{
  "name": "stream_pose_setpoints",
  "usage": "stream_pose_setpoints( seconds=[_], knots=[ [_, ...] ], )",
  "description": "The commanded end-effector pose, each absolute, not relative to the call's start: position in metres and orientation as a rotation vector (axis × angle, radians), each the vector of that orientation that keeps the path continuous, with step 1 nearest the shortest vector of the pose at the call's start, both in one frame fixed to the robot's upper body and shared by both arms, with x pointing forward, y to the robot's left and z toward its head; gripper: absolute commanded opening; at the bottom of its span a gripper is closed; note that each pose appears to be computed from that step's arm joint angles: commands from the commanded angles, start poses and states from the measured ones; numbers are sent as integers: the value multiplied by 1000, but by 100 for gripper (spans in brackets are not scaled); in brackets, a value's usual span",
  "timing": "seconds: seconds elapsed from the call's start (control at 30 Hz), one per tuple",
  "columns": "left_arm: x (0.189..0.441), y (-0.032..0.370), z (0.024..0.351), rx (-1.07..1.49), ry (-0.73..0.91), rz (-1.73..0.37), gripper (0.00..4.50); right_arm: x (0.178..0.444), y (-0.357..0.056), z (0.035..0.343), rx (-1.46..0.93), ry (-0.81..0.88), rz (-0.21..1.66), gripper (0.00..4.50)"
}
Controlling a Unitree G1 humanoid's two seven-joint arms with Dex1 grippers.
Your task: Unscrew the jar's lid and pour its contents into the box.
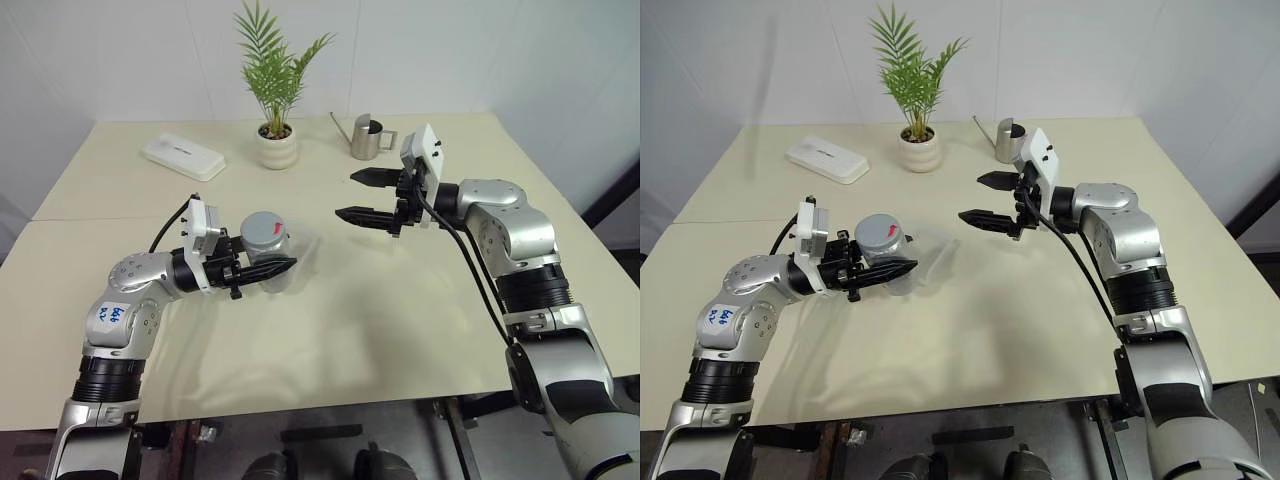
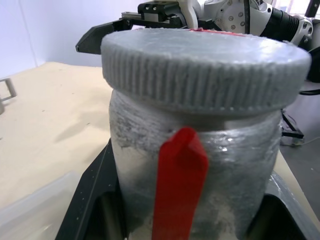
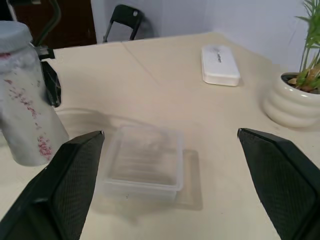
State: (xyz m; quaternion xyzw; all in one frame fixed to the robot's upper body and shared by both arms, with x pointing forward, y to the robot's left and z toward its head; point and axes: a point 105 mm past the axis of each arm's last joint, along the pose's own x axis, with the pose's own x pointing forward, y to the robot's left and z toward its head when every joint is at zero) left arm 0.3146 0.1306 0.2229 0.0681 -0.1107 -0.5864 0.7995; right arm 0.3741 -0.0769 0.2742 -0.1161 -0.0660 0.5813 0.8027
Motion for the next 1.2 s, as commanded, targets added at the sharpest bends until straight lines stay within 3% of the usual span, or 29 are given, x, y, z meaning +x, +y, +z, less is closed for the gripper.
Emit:
stream_pose_setpoints(
  seconds=[0.03, 0.3, 0.63, 0.93, 1.2],
  knots=[
    [310, 133, 234, 177, -293, -1246, 193, 341, -54, 295, -227, -242, 1410, 449],
    [312, 127, 233, 170, -294, -1245, 193, 307, 3, 293, -198, -274, 1535, 449],
    [311, 123, 232, 162, -293, -1261, 193, 322, 34, 293, -252, -309, 1430, 449],
    [313, 124, 230, 163, -287, -1262, 193, 341, 8, 304, -225, -315, 1345, 449],
    [313, 126, 230, 165, -294, -1255, 193, 356, -46, 307, -196, -284, 1256, 449]
  ],
)
